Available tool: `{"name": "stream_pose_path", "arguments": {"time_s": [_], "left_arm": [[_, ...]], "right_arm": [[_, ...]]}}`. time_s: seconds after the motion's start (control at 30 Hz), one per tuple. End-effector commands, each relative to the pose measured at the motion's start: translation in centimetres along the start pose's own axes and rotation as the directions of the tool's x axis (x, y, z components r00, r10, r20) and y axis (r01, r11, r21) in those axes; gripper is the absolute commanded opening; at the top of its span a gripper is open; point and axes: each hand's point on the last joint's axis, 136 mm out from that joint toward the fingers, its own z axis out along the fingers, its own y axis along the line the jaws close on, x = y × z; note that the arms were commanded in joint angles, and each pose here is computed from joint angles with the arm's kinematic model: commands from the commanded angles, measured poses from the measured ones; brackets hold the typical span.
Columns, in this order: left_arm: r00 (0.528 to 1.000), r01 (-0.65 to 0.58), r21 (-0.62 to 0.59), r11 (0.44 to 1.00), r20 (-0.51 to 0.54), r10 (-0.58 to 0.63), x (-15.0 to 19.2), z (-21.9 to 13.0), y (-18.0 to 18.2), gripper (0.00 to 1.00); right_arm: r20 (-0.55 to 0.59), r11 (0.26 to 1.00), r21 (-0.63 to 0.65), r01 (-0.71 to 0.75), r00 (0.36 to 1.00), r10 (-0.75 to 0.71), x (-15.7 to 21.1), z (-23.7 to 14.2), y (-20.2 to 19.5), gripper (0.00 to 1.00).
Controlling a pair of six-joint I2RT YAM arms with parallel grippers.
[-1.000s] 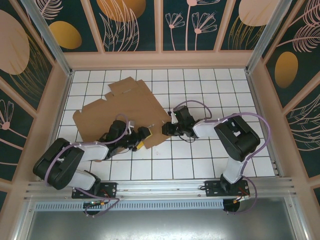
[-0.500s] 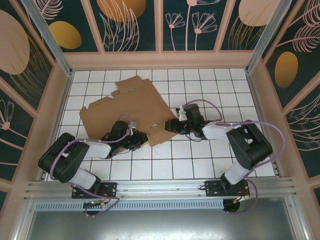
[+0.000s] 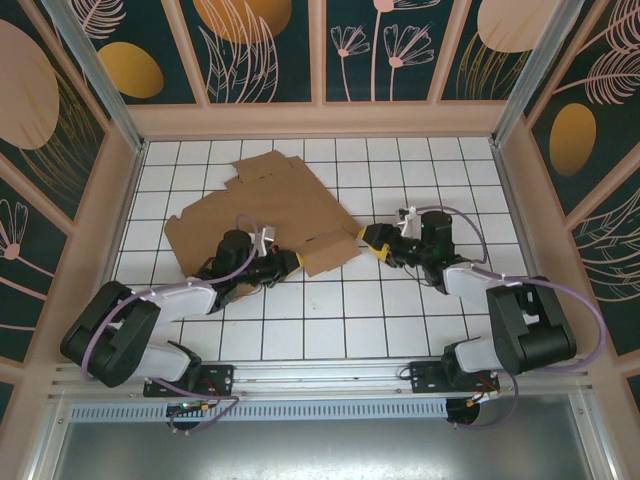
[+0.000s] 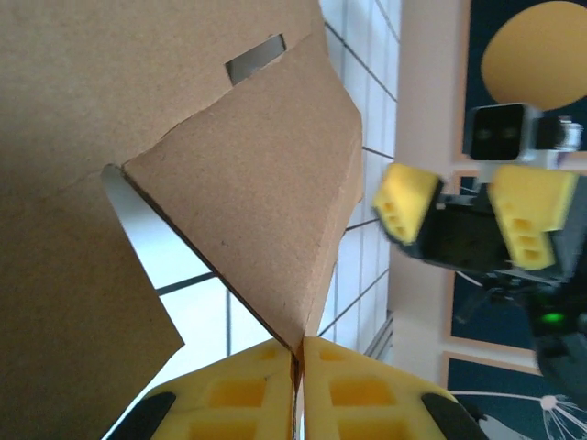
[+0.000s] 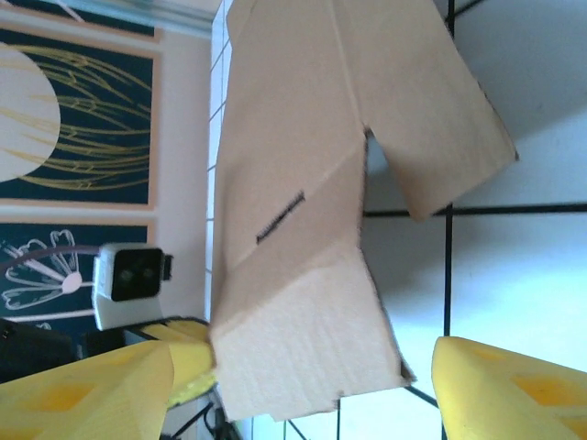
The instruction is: Fold the paper box
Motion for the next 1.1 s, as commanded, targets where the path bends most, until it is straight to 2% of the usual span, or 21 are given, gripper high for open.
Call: {"name": "stream_pose_path", "arguments": {"time_s": [0.0,0.1,0.17,0.27,0.33,0.4,0.43,0.47,0.5,0.57,0.63,0.7,0.77,0.87,0.93,1.03,1.07], "left_arm": [[0.999,-0.042,0.064,0.997,-0.018,0.043,0.0,-0.4,-2.7,0.11],[0.998,-0.052,0.068,0.996,-0.023,0.053,0.2,-0.6,-3.0,0.11],[0.998,-0.052,0.071,0.996,-0.024,0.054,0.3,-0.7,-3.1,0.11],[0.998,-0.051,0.070,0.996,-0.026,0.053,0.4,-0.8,-3.0,0.12],[0.998,-0.049,0.057,0.997,-0.031,0.051,0.5,-0.8,-2.8,0.16],[0.999,-0.047,0.008,0.999,-0.026,0.048,0.4,-0.9,-2.0,0.28],[0.998,-0.053,-0.022,0.998,-0.016,0.053,0.2,-1.0,-1.6,0.38],[0.998,-0.069,-0.053,0.996,-0.004,0.069,0.0,-1.2,-1.4,0.53],[0.996,-0.092,-0.074,0.993,0.014,0.093,-0.5,-1.5,-1.7,0.65],[0.991,-0.122,-0.121,0.985,0.047,0.128,-1.2,-2.1,-1.9,0.79],[0.984,-0.164,-0.096,0.982,0.057,0.170,-1.4,-2.7,-3.4,0.98],[0.960,-0.249,-0.103,0.963,0.109,0.259,-2.2,-3.9,-5.3,0.99],[0.913,-0.359,-0.147,0.921,0.148,0.380,-3.3,-5.2,-7.2,0.98],[0.847,-0.491,-0.257,0.833,0.082,0.525,-4.2,-5.5,-9.2,0.99],[0.760,-0.616,-0.325,0.718,-0.005,0.650,-3.6,-4.6,-10.7,0.97],[0.594,-0.759,-0.411,0.505,-0.119,0.796,-2.7,-2.8,-12.9,0.97],[0.531,-0.786,-0.456,0.417,-0.152,0.834,-2.8,-2.3,-13.3,0.95]], "right_arm": [[-0.051,0.989,-0.145,-0.017,0.999,0.010,1.0,0.3,1.9,0.76],[-0.085,0.969,-0.245,-0.010,0.996,-0.011,1.7,0.8,3.8,0.75],[-0.096,0.958,-0.285,-0.019,0.995,-0.009,2.0,1.1,4.7,0.70],[-0.079,0.943,-0.330,-0.037,0.997,0.011,1.5,1.1,5.5,0.54],[-0.063,0.935,-0.351,-0.046,0.998,0.026,1.1,0.9,5.7,0.36],[-0.046,0.935,-0.352,-0.046,0.998,0.032,0.8,0.7,5.8,0.20],[-0.038,0.936,-0.349,-0.042,0.999,0.030,0.7,0.6,5.8,0.14],[-0.031,0.940,-0.338,-0.038,0.999,0.029,0.6,0.6,5.6,0.09],[-0.022,0.946,-0.323,-0.033,0.999,0.027,0.5,0.5,5.5,0.07],[-0.001,0.962,-0.275,-0.010,1.000,0.010,0.1,0.6,4.9,0.06],[0.038,0.978,-0.209,0.019,0.999,-0.012,-0.6,0.4,4.5,0.05],[0.089,0.990,-0.135,0.036,0.996,-0.024,-1.5,0.0,4.0,0.05],[0.139,0.995,-0.085,0.051,0.990,-0.039,-2.5,-0.7,4.2,0.05],[0.198,0.999,-0.026,0.022,0.980,-0.016,-3.8,-1.6,4.2,0.05],[0.206,1.000,-0.025,-0.011,0.978,0.016,-4.1,-1.9,4.5,0.06],[0.192,0.998,-0.048,-0.051,0.980,0.059,-4.2,-2.0,5.6,0.07],[0.195,0.997,-0.059,-0.053,0.979,0.064,-4.3,-2.1,6.1,0.07]]}}
